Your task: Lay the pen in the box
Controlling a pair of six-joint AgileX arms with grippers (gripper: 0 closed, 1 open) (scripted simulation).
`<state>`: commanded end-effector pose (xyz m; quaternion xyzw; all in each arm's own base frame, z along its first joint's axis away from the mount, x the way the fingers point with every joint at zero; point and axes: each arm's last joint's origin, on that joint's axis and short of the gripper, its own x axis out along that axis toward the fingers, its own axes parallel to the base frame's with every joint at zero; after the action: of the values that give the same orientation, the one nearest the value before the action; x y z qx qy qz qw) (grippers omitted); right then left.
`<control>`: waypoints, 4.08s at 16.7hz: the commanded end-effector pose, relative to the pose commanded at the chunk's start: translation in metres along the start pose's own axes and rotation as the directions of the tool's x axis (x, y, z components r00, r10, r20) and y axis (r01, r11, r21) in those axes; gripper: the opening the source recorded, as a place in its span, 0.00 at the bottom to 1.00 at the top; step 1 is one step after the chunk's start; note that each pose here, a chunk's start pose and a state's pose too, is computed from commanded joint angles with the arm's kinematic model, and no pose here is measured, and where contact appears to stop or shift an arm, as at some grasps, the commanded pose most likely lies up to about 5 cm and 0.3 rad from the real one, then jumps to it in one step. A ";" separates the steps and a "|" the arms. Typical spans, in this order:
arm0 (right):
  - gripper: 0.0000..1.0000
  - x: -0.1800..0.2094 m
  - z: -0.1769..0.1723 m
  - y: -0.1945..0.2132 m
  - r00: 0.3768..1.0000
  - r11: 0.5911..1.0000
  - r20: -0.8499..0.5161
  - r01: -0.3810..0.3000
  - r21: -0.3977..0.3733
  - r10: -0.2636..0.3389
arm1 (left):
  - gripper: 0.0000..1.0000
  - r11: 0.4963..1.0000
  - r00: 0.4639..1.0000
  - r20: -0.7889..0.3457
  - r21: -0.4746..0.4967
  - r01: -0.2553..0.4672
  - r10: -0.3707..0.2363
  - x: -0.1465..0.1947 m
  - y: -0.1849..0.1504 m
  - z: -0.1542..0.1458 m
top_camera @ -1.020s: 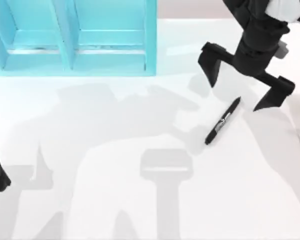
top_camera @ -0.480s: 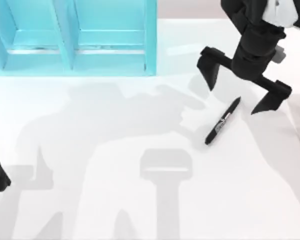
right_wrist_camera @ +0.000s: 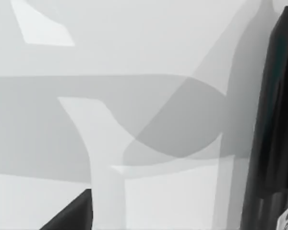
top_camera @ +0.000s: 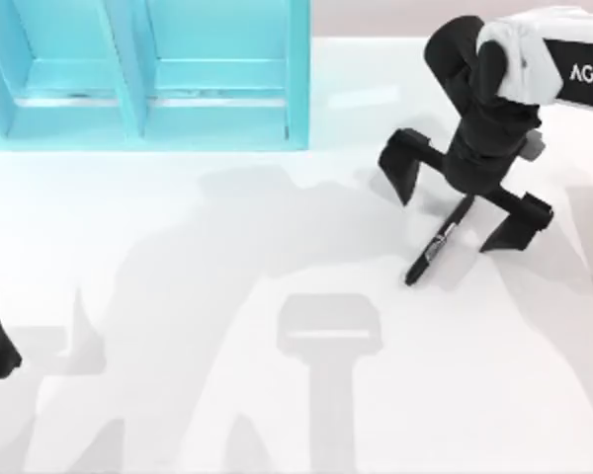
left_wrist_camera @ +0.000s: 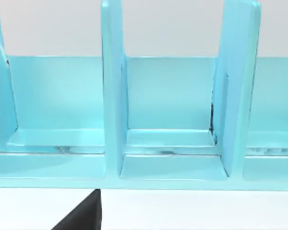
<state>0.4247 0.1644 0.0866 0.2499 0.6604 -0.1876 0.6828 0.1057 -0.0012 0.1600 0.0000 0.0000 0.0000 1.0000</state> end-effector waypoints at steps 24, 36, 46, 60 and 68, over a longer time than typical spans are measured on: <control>0.00 0.000 0.000 0.000 1.000 1.000 0.000 0.000 0.000 0.000 | 1.00 1.000 1.000 0.000 0.000 0.000 0.000 0.000 0.000 0.000; 0.00 -0.117 -0.001 0.004 0.999 0.999 0.022 0.041 -0.024 -0.041 | 1.00 1.000 1.000 0.000 0.000 0.000 0.000 0.000 0.000 0.000; 0.00 -0.135 0.034 -0.031 0.999 0.996 0.028 0.031 0.089 -0.033 | 1.00 1.000 1.000 0.000 0.000 0.000 0.000 0.000 0.000 0.000; 0.00 -0.188 0.134 -0.359 0.999 0.601 0.025 0.010 0.799 -0.049 | 1.00 1.000 1.000 0.000 0.000 0.000 0.000 0.000 0.000 0.000; 0.00 -0.188 0.132 -0.365 0.999 0.584 0.024 0.009 0.812 -0.048 | 1.00 1.000 1.000 0.000 0.000 0.000 0.000 0.000 0.000 0.000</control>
<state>0.3065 -0.2213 0.2397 0.5190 0.4914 -0.4841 0.5048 0.1057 -0.0012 0.1600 0.0000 0.0000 0.0000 1.0000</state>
